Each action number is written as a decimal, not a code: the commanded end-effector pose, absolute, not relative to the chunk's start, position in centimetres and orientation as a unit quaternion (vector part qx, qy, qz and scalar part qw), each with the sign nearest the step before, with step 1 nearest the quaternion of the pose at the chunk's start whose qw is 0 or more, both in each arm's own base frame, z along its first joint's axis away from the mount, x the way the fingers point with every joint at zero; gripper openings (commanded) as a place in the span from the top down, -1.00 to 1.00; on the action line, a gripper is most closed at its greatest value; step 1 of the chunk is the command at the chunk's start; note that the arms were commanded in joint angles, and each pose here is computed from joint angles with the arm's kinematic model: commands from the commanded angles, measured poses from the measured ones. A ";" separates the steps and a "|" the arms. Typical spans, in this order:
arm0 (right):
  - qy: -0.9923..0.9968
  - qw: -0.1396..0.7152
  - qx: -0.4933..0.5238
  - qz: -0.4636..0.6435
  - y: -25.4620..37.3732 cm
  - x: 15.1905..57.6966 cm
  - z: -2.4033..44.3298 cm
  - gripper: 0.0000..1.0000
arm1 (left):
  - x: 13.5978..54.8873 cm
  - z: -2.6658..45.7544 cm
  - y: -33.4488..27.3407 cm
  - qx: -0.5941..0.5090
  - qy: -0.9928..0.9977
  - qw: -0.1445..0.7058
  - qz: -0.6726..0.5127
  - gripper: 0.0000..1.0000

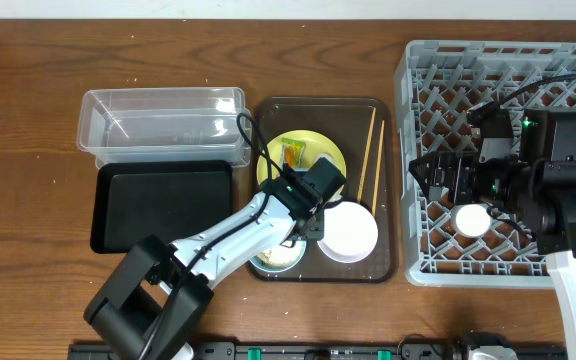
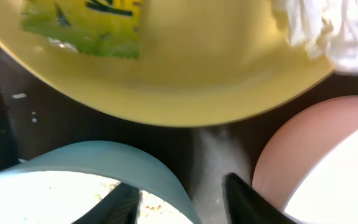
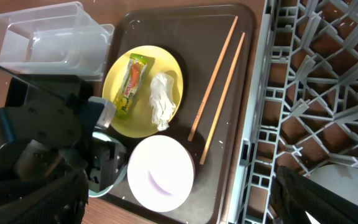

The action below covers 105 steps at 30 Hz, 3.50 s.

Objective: Sort waste into correct bins and load items into the dishwasher rack
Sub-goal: 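Grasp the blue bowl of rice with the left gripper, then tip the blue bowl over the black tray to pour out the rice, then set the empty blue bowl back on the brown tray with the left gripper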

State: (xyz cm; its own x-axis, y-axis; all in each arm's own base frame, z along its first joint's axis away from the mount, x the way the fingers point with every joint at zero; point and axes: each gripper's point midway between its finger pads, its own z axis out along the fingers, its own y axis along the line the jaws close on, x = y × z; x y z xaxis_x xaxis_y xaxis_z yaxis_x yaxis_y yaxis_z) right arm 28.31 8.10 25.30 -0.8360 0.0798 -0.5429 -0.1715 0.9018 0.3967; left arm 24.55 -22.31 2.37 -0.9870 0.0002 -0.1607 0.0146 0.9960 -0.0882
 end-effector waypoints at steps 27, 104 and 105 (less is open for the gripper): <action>0.929 0.294 -0.037 0.220 8.4 28.4 25.9 -0.89 | 25.5 19.1 -16.1 0.018 0.950 0.149 -0.273 0.88; 0.920 0.314 -0.044 0.231 8.8 29.2 26.7 -0.96 | 23.2 6.5 -15.7 -0.009 0.967 0.010 -0.253 0.88; 0.920 0.312 -0.044 0.231 8.8 29.1 26.7 -0.96 | 23.3 6.2 -16.4 -0.007 0.971 0.014 -0.240 0.87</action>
